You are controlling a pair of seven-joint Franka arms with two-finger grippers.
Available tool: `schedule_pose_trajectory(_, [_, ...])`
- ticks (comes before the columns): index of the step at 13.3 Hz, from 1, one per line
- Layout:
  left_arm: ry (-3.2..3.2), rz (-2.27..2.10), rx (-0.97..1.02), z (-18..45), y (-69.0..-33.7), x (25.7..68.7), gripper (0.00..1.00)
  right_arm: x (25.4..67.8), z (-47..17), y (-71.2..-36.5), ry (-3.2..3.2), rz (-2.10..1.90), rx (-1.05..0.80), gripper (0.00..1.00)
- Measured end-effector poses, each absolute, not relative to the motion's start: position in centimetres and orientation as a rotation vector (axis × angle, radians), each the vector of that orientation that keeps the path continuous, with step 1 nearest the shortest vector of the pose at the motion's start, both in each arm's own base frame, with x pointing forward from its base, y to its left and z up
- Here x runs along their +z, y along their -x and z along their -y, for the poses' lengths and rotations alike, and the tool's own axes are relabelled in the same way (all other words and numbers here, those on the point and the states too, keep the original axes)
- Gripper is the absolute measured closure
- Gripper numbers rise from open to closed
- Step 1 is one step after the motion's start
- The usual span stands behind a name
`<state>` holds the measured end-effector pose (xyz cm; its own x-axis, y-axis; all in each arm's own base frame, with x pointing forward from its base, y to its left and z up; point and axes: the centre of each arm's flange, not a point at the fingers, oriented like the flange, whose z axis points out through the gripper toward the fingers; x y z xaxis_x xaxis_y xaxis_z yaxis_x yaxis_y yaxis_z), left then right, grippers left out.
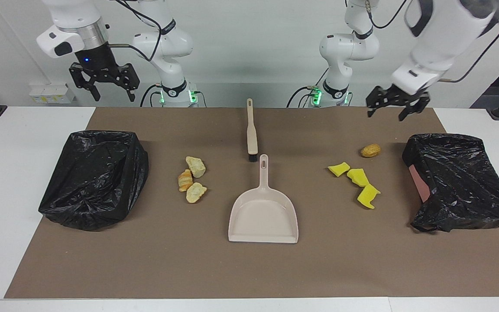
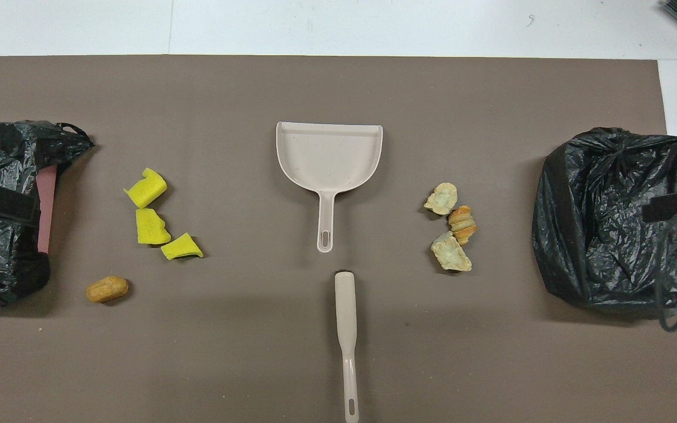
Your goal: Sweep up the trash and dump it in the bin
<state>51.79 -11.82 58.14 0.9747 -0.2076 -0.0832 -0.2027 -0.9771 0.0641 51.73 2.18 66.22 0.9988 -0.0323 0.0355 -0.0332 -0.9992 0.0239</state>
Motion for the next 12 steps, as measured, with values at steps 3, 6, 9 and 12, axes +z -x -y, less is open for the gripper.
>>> schedule_pose_trajectory(3, [-3.059, 0.330, -0.123, 17.7, -48.6, 54.4, 0.00, 64.1, -7.1, -53.3, -3.112, 0.074, 0.049, 0.00])
schedule_pose_trajectory(6, [-3.063, 0.377, -0.131, 22.2, -44.9, 49.8, 0.00, 60.8, -12.4, -55.4, -3.116, 0.107, 0.059, 0.00])
schedule_pose_trajectory(9, [-3.070, 0.308, -0.080, 27.4, -40.6, 44.2, 0.00, 57.1, -19.3, -57.7, -3.118, 0.182, 0.046, 0.00])
schedule_pose_trajectory(12, [-3.059, 0.286, -0.028, 33.0, -35.1, 40.7, 0.00, 53.1, -26.0, -60.0, -3.120, 0.252, 0.039, 0.00])
